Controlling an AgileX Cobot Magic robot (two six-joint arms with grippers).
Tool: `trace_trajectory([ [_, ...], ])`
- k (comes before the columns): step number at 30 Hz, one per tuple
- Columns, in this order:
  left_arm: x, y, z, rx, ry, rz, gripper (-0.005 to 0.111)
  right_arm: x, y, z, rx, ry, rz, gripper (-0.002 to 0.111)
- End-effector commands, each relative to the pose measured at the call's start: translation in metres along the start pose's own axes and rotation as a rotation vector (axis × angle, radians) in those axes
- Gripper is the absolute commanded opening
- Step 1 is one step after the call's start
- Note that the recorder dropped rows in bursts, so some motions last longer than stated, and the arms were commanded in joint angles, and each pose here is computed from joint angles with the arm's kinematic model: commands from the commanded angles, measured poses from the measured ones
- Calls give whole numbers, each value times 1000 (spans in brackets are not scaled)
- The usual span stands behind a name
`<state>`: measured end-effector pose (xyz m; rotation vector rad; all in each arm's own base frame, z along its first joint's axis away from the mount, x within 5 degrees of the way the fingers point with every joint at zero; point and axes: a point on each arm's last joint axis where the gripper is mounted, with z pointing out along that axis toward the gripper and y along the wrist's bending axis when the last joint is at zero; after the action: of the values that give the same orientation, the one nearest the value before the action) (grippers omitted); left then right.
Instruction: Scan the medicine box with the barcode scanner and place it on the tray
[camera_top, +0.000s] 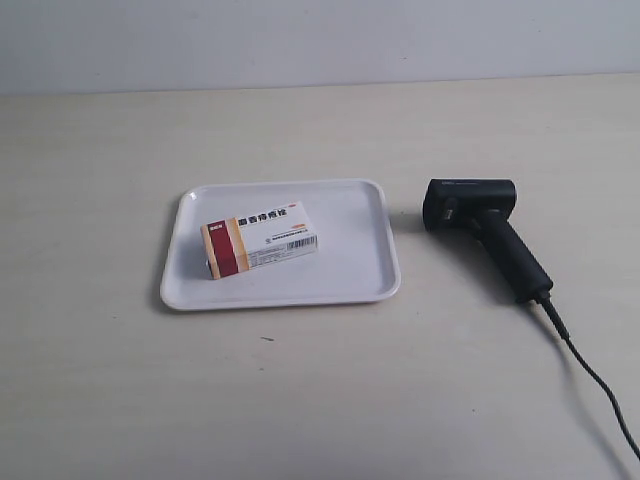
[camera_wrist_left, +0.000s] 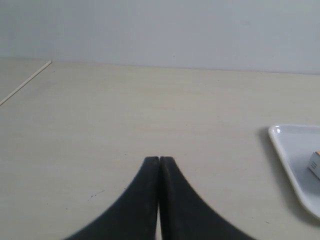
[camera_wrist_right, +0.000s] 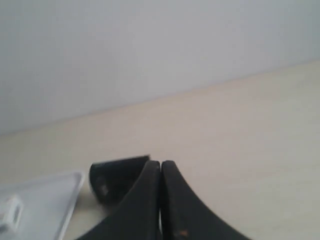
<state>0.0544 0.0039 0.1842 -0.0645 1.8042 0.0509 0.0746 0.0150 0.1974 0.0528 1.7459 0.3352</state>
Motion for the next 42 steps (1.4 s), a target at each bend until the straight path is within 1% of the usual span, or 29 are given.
trace_trajectory([
  [1,-1,0,-1,2,-8,-8,3,-5,-8,-10,108,-115,2,0],
  [4,-1,0,-1,2,-8,-8,3,-4,-10,-15,143,-126,-35,0],
  [7,-1,0,-1,2,-8,-8,3,-3,-9,-18,143,-132,-73,0],
  [11,-1,0,-1,2,-8,-8,3,-3,-9,-21,136,-150,-75,0],
  [16,-1,0,-1,2,-8,-8,3,-1,-4,-20,57,-130,-103,0],
  [19,-1,0,-1,2,-8,-8,3,-1,-4,-20,50,-123,-132,0],
  [42,-1,0,-1,2,-8,-8,3,0,-4,-20,49,-119,-126,0],
])
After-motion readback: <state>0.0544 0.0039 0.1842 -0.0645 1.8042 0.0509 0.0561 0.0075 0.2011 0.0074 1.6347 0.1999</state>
